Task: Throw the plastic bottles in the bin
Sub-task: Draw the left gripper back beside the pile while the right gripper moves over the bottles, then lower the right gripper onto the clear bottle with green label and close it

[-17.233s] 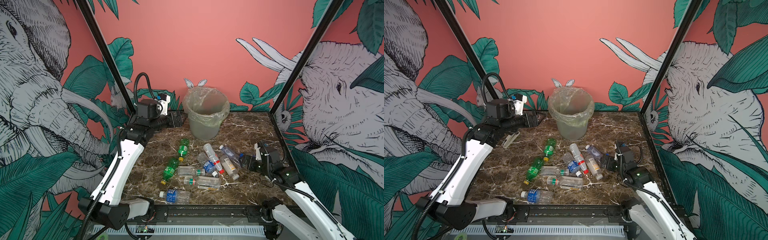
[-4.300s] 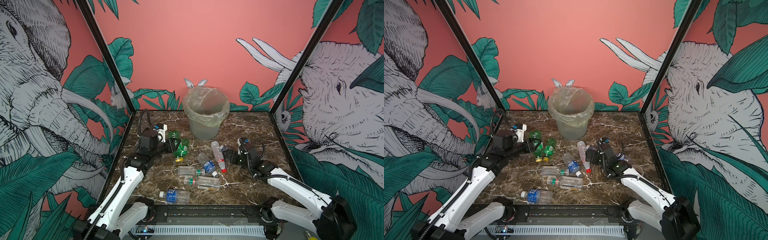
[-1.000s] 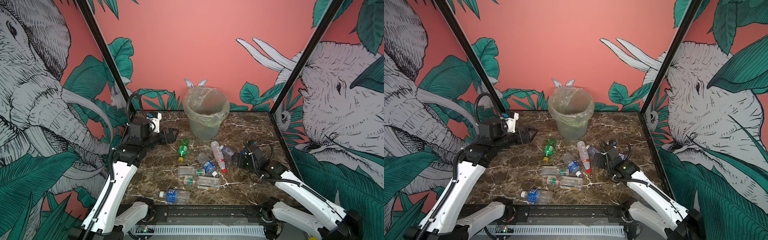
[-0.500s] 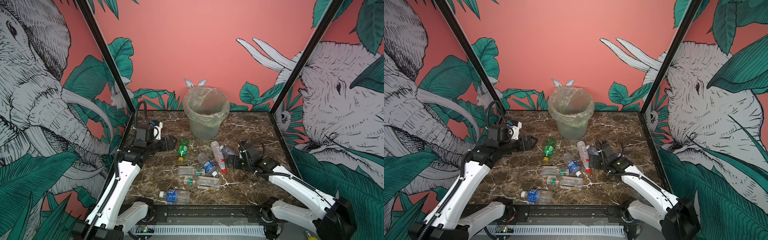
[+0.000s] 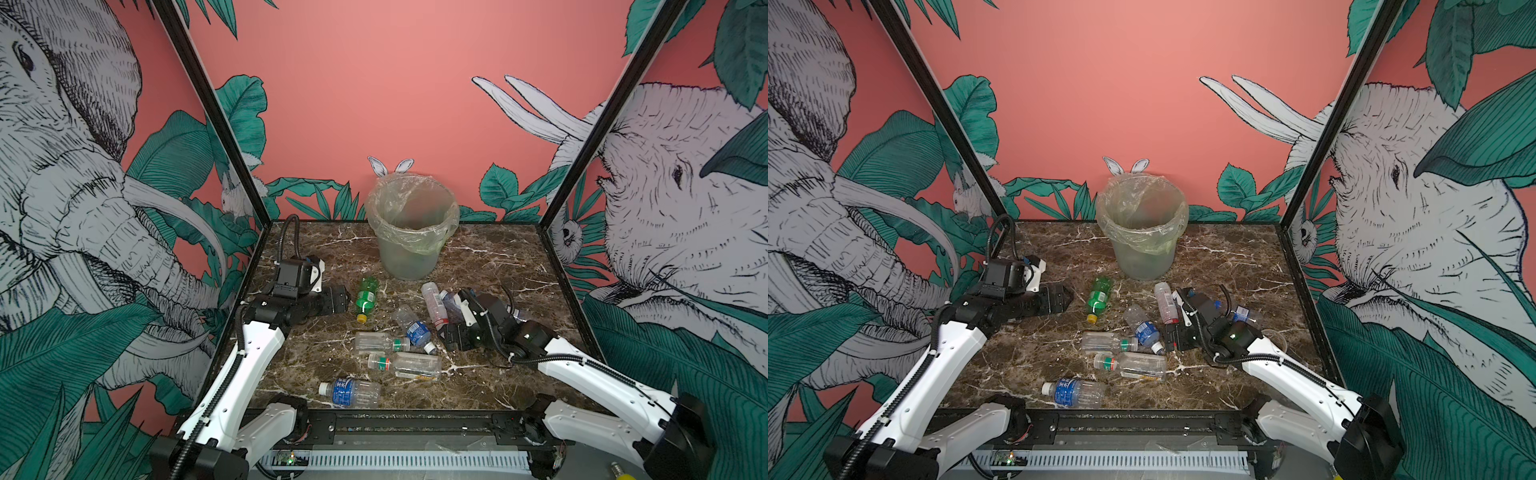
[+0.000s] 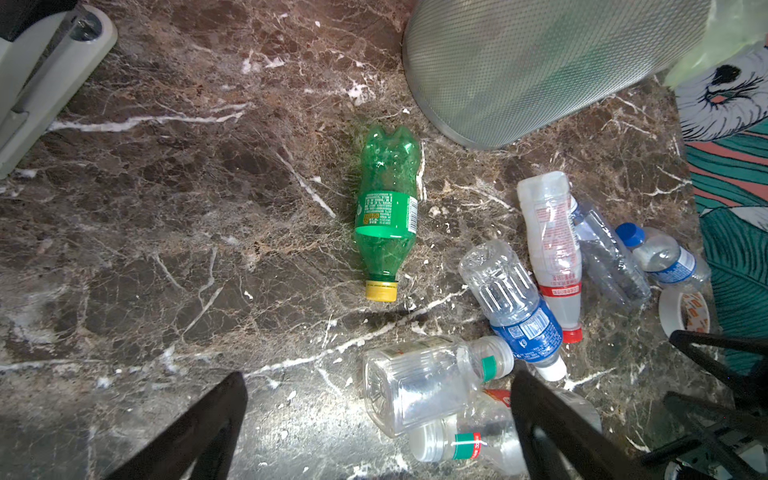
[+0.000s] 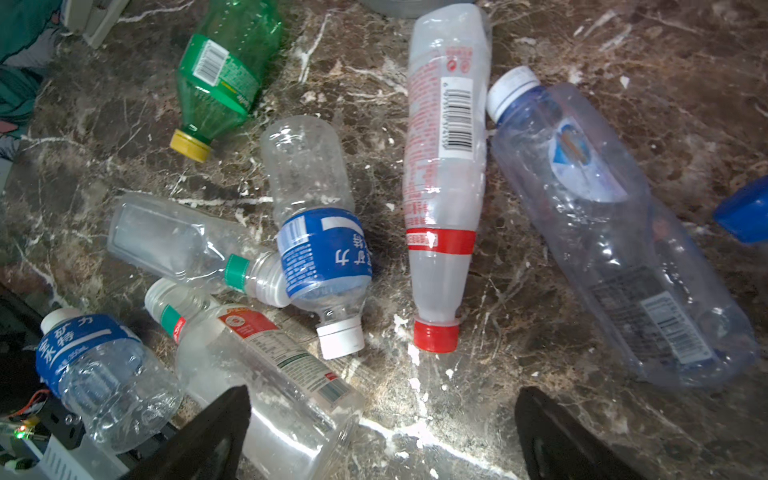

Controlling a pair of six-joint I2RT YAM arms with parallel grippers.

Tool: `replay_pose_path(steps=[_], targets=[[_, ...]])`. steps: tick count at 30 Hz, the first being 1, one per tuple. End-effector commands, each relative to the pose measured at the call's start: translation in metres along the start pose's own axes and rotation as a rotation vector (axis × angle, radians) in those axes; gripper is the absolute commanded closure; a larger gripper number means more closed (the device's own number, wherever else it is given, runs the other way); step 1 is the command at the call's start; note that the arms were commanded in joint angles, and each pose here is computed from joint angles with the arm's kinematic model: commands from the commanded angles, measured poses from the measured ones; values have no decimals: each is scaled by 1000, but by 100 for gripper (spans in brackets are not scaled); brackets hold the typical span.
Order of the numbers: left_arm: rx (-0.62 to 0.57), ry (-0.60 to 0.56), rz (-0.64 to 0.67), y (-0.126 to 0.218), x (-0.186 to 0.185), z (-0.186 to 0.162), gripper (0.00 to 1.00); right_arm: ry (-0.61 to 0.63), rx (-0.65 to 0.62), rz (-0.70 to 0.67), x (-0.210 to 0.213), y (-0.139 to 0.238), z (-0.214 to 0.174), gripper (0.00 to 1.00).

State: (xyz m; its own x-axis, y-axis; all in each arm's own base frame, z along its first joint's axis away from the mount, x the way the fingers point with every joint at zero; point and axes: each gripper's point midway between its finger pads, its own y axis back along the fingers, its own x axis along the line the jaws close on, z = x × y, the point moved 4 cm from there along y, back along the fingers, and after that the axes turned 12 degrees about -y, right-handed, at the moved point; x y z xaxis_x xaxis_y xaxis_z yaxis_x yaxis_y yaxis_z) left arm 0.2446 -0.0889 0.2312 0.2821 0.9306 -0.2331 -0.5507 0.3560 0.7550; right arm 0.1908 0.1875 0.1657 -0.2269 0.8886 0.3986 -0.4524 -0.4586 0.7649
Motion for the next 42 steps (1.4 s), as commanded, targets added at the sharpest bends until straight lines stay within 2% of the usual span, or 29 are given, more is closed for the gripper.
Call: replay_pose_path(steps=[1, 6, 13, 27, 32, 42], targets=[[32, 19, 3, -3, 3, -8, 1, 95, -30, -22, 5, 6, -3, 1], [33, 33, 31, -3, 7, -15, 1, 208, -55, -32, 16, 10, -8, 1], [25, 79, 46, -5, 11, -26, 1, 299, 0, -26, 26, 3, -16, 1], [48, 81, 82, -5, 17, -36, 1, 485, 118, 5, 62, -10, -34, 1], [54, 102, 43, -7, 13, -34, 1, 524, 139, 22, 68, -17, -40, 1], [63, 107, 67, -8, 17, -39, 1, 555, 184, 20, 68, -32, -56, 1]])
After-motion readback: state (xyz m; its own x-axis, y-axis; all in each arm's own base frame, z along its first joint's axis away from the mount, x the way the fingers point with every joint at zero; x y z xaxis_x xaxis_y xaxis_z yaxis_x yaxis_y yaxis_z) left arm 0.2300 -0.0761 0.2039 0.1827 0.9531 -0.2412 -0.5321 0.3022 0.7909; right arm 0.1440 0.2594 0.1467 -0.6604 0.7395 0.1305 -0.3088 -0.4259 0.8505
